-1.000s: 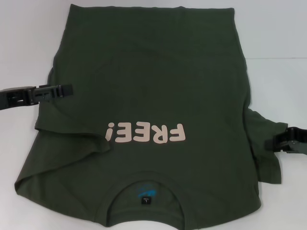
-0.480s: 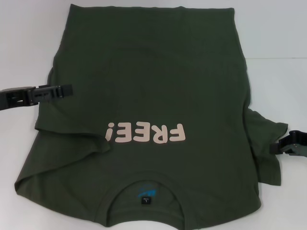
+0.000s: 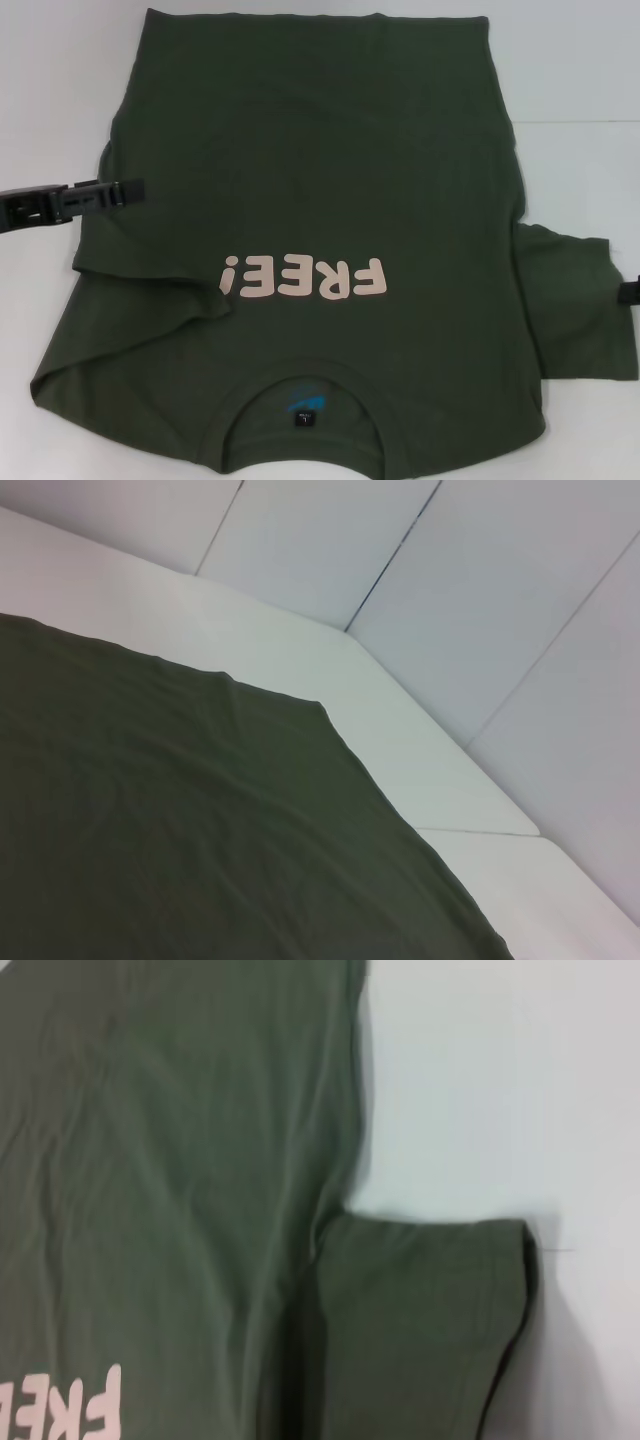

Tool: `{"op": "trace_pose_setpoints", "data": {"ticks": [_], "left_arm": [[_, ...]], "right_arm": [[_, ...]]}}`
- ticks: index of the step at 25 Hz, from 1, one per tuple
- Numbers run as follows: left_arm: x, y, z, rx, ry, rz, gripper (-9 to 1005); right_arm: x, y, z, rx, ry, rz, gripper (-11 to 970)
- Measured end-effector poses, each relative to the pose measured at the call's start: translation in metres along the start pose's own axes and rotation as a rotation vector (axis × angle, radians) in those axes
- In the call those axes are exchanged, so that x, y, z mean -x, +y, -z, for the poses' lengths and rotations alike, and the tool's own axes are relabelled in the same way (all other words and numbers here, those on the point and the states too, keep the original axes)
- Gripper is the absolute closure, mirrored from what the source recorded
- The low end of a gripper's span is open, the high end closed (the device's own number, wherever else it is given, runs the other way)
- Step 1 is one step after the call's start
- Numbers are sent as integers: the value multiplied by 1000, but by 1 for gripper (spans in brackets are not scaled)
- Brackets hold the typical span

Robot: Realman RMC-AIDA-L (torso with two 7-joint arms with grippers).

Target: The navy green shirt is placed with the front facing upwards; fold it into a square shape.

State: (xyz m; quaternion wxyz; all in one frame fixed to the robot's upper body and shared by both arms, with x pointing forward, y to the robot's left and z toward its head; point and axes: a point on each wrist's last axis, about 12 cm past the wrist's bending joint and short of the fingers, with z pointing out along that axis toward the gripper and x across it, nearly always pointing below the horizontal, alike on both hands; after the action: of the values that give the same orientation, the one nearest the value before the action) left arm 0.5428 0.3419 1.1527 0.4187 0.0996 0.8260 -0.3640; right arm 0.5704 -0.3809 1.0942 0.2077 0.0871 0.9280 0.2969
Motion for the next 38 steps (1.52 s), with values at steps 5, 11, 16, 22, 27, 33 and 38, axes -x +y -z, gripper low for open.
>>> {"op": "trace_pose_setpoints", "data": {"ticks": [5, 11, 16, 22, 27, 33, 38], "left_arm": [[0, 2, 4, 3, -15, 7, 77], [-2, 3, 8, 10, -27, 17, 78], [0, 3, 10, 3, -57, 23, 78], [4, 2, 13, -9, -88, 25, 79], [6, 5, 19, -2, -131, 41, 77], [7, 9, 28, -3, -194, 67, 77], [5, 13, 32, -7, -228, 95, 77]], "right_arm": [[4, -1, 4, -15, -18, 6, 928], [10, -5, 11, -28, -49, -23, 928], [18, -7, 17, -45, -82, -49, 928], [33, 3, 18, -36, -104, -38, 929], [37, 27, 14, 61, -62, -6, 929], [48, 74, 14, 232, 7, 86, 929], [54, 101, 6, 291, 48, 140, 928]]}}
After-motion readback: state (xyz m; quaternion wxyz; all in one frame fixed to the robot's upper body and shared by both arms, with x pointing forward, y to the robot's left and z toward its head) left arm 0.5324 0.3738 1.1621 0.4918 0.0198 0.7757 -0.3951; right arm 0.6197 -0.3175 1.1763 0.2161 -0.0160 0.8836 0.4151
